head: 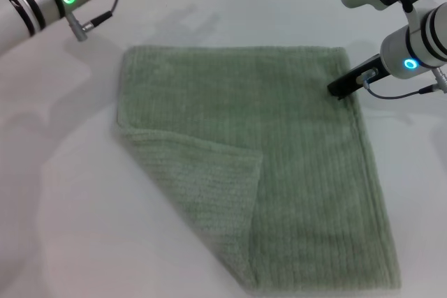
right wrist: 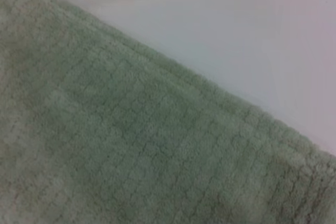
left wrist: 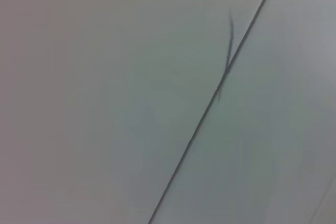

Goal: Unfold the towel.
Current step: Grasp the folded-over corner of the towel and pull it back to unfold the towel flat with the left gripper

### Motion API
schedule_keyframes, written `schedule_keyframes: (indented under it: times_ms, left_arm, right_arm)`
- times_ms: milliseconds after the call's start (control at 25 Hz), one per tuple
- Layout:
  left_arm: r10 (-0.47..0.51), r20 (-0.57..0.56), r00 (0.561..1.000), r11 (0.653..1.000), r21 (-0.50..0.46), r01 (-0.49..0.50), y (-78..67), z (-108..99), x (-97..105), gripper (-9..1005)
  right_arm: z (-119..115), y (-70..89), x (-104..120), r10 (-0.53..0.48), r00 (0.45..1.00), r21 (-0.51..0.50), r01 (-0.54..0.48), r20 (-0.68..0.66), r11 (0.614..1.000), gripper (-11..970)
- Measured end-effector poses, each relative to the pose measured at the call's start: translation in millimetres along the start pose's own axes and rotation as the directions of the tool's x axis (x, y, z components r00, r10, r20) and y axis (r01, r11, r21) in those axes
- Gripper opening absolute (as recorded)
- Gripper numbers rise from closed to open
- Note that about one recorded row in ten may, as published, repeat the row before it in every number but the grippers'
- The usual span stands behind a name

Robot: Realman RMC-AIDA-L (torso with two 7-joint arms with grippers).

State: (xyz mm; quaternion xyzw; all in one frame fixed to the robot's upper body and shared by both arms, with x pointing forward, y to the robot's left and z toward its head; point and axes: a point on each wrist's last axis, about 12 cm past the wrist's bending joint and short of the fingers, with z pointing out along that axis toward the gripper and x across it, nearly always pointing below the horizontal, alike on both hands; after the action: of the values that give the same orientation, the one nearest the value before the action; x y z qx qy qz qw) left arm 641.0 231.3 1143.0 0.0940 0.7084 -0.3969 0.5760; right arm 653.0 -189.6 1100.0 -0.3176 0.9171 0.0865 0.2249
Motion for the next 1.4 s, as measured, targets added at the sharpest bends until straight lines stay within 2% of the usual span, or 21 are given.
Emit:
schedule_keyframes:
  times_ms: [160,360,400,520,760,920,1000,1040,1080,1160,1200,1240,1400]
  left_arm:
    - [-0.004,-0.025,1.000,1.000,0.003,0.004,1.4,-1.7,-4.3,674]
    - [0.004,-0.119,0.993,1.000,0.003,-0.003,4.7,-6.9,-14.4,674]
    - [0.009,-0.173,0.985,1.000,-0.017,-0.012,7.9,-10.4,-20.6,674]
    - [0.021,-0.201,0.979,1.000,-0.016,-0.024,7.9,-12.2,-23.4,674]
    - [0.077,-0.306,0.949,0.996,0.066,-0.059,2.0,-26.8,-40.7,674]
    - [0.140,-0.399,0.906,0.988,0.120,-0.100,-6.5,-29.4,-44.3,673]
    - [0.199,-0.463,0.864,0.977,0.162,-0.138,-14.2,-27.2,-40.6,673]
    - [0.199,-0.463,0.864,0.977,0.162,-0.138,-14.2,-27.2,-40.6,673]
    - [0.228,-0.494,0.839,0.970,0.188,-0.153,-18.3,-25.8,-37.0,673]
    - [0.248,-0.511,0.823,0.965,0.204,-0.164,-20.5,-25.1,-34.7,673]
    - [0.281,-0.535,0.796,0.956,0.232,-0.181,-24.4,-23.4,-29.7,673]
    - [0.281,-0.535,0.796,0.956,0.232,-0.181,-24.4,-23.4,-29.7,673]
    - [0.336,-0.570,0.750,0.937,0.282,-0.205,-29.9,-21.3,-17.2,673]
  right_arm:
    - [-0.2,0.1,-1.2,-0.002,1.000,0.001,0.002,0.003,1.000,0]
    - [-0.4,0.2,-2.0,-0.003,1.000,0.002,0.003,0.004,1.000,0]
    - [-0.4,0.2,-2.0,-0.003,1.000,0.002,0.003,0.004,1.000,-1]
    - [-0.4,0.3,-2.0,-0.003,1.000,0.002,0.003,0.004,1.000,-1]
    - [0.0,0.3,-1.2,-0.002,1.000,0.001,0.002,0.002,1.000,-1]
    - [0.2,0.3,-0.9,-0.002,1.000,0.001,0.002,0.000,1.000,-1]
    - [0.3,0.4,-0.9,-0.004,1.000,0.002,0.004,0.000,1.000,-1]
    - [0.3,0.4,-0.9,-0.004,1.000,0.002,0.004,0.000,1.000,-1]
    - [0.3,0.4,-1.1,-0.005,1.000,0.003,0.005,0.001,1.000,-1]
    - [0.4,0.4,-1.2,-0.006,1.000,0.003,0.006,0.001,1.000,0]
    - [0.4,0.7,-1.5,-0.007,1.000,0.003,0.007,0.001,1.000,0]
    - [0.4,0.7,-1.5,-0.007,1.000,0.003,0.007,0.001,1.000,0]
    - [0.9,1.4,-1.6,-0.009,1.000,0.002,0.009,-0.001,1.000,0]
